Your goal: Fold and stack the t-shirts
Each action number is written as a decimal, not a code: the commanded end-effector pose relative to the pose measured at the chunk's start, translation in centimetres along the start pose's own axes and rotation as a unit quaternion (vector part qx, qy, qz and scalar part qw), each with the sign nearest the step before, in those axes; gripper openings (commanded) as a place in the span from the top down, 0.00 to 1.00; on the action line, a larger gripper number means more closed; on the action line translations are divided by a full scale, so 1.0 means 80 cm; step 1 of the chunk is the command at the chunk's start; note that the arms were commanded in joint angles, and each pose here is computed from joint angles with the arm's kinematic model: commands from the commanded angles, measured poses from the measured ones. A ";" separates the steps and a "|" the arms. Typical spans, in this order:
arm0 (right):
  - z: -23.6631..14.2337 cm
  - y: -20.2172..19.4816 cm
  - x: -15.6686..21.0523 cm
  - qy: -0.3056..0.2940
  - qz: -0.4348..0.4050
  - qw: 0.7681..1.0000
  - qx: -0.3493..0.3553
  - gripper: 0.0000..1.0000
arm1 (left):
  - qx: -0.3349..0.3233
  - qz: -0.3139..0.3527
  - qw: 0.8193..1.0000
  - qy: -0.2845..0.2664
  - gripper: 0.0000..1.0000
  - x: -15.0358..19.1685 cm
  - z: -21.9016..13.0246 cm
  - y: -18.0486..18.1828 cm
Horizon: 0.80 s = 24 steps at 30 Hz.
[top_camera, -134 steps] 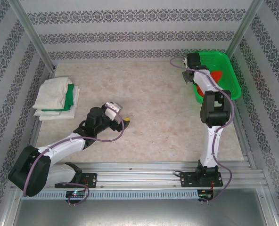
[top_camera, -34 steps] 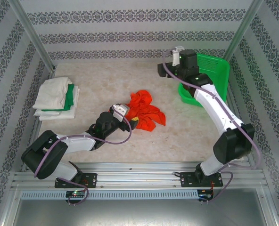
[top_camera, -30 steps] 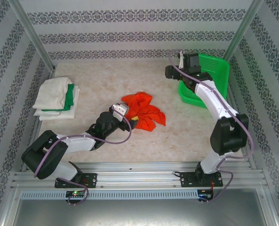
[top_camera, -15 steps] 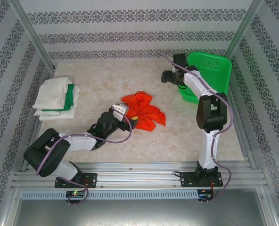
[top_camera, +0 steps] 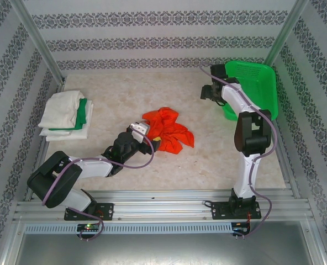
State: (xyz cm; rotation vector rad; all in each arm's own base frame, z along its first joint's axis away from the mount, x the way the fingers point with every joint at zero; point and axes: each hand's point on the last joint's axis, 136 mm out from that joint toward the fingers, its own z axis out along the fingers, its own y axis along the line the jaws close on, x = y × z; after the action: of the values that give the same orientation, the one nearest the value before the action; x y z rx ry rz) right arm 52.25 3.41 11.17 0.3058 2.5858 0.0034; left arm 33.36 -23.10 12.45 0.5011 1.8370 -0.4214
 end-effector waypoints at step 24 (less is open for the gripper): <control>-0.106 0.031 0.018 -0.090 -0.085 0.992 -0.005 0.17 | -0.193 -0.218 0.956 0.019 0.00 0.010 -0.035 0.113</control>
State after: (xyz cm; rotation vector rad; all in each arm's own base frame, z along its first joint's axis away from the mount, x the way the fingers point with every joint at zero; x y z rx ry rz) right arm 47.72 3.64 14.60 0.2067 2.5314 -0.0959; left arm 35.05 -17.62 11.77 0.1128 1.9667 -0.3662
